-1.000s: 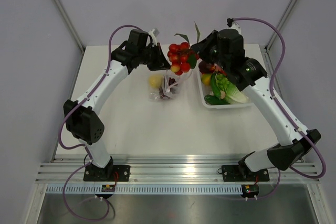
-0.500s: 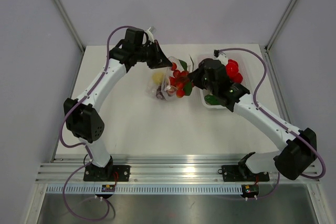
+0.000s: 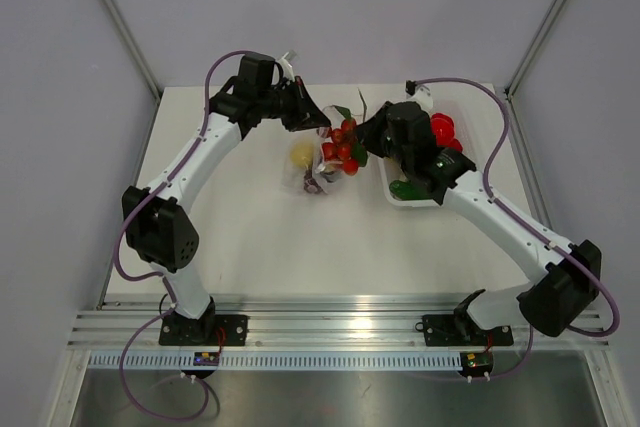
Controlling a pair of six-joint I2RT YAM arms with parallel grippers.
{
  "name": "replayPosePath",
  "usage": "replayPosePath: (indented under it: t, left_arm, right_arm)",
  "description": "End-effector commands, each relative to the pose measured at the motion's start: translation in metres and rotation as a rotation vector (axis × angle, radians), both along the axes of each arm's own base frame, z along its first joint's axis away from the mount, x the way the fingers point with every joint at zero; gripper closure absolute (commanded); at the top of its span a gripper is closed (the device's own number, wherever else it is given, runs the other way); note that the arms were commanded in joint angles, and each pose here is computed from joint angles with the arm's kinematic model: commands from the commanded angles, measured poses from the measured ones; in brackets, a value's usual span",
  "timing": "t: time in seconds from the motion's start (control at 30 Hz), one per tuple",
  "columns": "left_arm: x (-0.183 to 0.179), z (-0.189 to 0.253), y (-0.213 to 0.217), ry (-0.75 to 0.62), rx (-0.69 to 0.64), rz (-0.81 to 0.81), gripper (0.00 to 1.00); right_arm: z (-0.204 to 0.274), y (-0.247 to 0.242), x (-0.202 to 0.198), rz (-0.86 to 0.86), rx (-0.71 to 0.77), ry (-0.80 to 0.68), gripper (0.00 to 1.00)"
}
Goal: Place the food in the zip-top bag and seal the zipper
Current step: Place the fake fruit in the zipper food storage bag.
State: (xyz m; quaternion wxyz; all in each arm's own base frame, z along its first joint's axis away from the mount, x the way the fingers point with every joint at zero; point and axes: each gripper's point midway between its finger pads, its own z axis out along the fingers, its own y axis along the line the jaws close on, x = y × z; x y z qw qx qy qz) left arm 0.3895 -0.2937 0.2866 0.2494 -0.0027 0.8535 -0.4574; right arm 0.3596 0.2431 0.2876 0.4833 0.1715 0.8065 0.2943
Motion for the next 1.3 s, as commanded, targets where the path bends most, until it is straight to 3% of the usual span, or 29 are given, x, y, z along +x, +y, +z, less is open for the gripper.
replayPosePath:
  t: [0.0, 0.23, 0.67, 1.07, 1.13, 1.17, 1.27]
  left_arm:
    - [-0.004, 0.023, -0.006, -0.065, -0.061, -0.049, 1.00]
    - [-0.007, 0.027, -0.008, -0.072, -0.071, -0.056, 1.00]
    - [-0.013, 0.042, -0.009, -0.095, -0.107, -0.070, 1.00]
    - [-0.024, 0.059, -0.008, -0.124, -0.142, -0.088, 1.00]
    - [-0.024, 0.060, -0.007, -0.124, -0.141, -0.083, 1.00]
    - [-0.025, 0.057, -0.006, -0.120, -0.139, -0.083, 1.00]
    - [-0.023, 0.052, -0.005, -0.111, -0.130, -0.069, 1.00]
  right_arm:
    - [0.048, 0.021, 0.009, 0.019, 0.056, -0.089, 1.00]
    - [0.042, 0.050, 0.015, 0.018, 0.037, -0.037, 1.00]
    - [-0.058, 0.058, 0.031, -0.053, -0.120, 0.111, 1.00]
    - [-0.076, 0.059, 0.050, -0.057, -0.190, 0.150, 1.00]
    - [-0.062, 0.061, 0.050, -0.023, -0.192, 0.127, 0.94]
    - [-0.058, 0.060, 0.047, -0.010, -0.199, 0.128, 0.83]
    - [-0.032, 0.058, 0.037, 0.033, -0.188, 0.084, 0.69]
